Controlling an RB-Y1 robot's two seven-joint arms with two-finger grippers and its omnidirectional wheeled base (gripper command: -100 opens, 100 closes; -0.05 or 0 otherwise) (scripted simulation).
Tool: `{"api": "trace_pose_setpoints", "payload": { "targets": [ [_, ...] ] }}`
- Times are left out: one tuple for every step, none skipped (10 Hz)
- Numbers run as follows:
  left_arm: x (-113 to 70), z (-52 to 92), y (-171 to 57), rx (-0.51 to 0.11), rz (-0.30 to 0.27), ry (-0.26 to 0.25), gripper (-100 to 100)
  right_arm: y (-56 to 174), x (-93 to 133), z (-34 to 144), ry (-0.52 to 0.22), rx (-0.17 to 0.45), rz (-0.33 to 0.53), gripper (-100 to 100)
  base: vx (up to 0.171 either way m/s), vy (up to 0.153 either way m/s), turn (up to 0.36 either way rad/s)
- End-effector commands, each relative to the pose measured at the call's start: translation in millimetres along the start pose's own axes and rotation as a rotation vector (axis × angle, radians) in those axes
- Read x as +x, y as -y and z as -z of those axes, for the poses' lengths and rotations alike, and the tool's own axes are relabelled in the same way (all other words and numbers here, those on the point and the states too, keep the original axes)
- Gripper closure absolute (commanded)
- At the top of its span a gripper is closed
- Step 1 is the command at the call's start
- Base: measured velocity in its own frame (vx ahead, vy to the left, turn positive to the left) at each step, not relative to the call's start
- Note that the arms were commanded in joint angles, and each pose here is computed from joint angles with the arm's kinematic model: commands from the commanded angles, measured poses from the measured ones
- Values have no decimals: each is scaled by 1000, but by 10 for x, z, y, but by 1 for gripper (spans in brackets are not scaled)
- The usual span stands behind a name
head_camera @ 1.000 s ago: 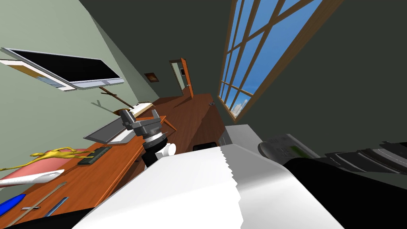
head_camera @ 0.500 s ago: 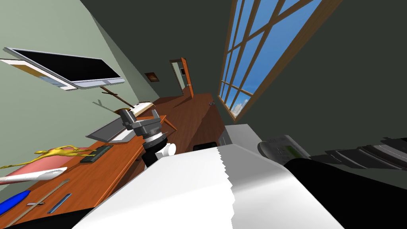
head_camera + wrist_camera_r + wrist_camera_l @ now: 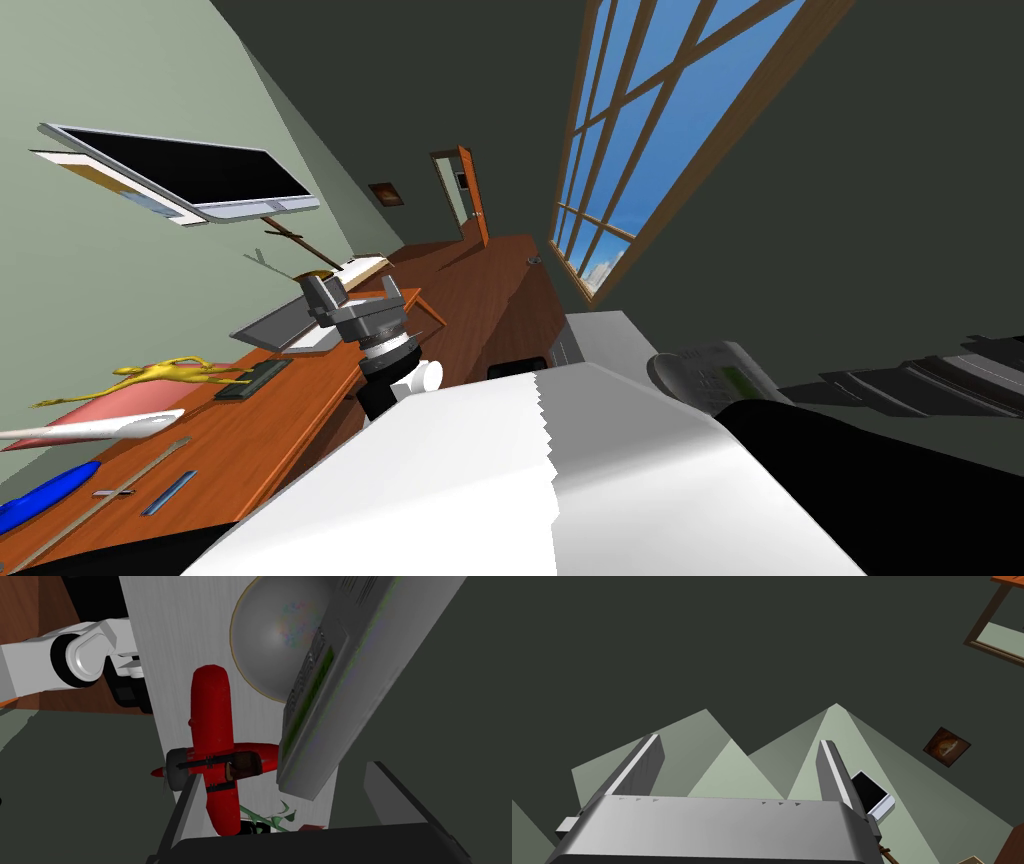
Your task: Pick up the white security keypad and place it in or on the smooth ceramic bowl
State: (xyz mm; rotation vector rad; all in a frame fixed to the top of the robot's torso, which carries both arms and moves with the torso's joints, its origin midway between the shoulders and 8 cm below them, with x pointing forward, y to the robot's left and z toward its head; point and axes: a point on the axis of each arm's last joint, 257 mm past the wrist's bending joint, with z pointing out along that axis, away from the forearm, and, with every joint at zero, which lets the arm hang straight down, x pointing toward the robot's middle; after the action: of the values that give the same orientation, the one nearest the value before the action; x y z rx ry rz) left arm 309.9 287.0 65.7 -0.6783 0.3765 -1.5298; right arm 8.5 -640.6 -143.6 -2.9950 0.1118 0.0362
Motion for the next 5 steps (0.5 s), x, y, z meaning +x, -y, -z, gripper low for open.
{"api": "trace_pose_setpoints", "payload": {
  "targets": [
    [0,0,0,0,0,0,0,0,0,0,0,0,0,0,0,0,0],
    [0,0,0,0,0,0,0,0,0,0,0,0,0,0,0,0,0],
    [0,0,0,0,0,0,0,0,0,0,0,0,0,0,0,0,0],
    [0,0,0,0,0,0,0,0,0,0,0,0,0,0,0,0,0],
    [0,0,0,0,0,0,0,0,0,0,0,0,0,0,0,0,0]
  ]
}}
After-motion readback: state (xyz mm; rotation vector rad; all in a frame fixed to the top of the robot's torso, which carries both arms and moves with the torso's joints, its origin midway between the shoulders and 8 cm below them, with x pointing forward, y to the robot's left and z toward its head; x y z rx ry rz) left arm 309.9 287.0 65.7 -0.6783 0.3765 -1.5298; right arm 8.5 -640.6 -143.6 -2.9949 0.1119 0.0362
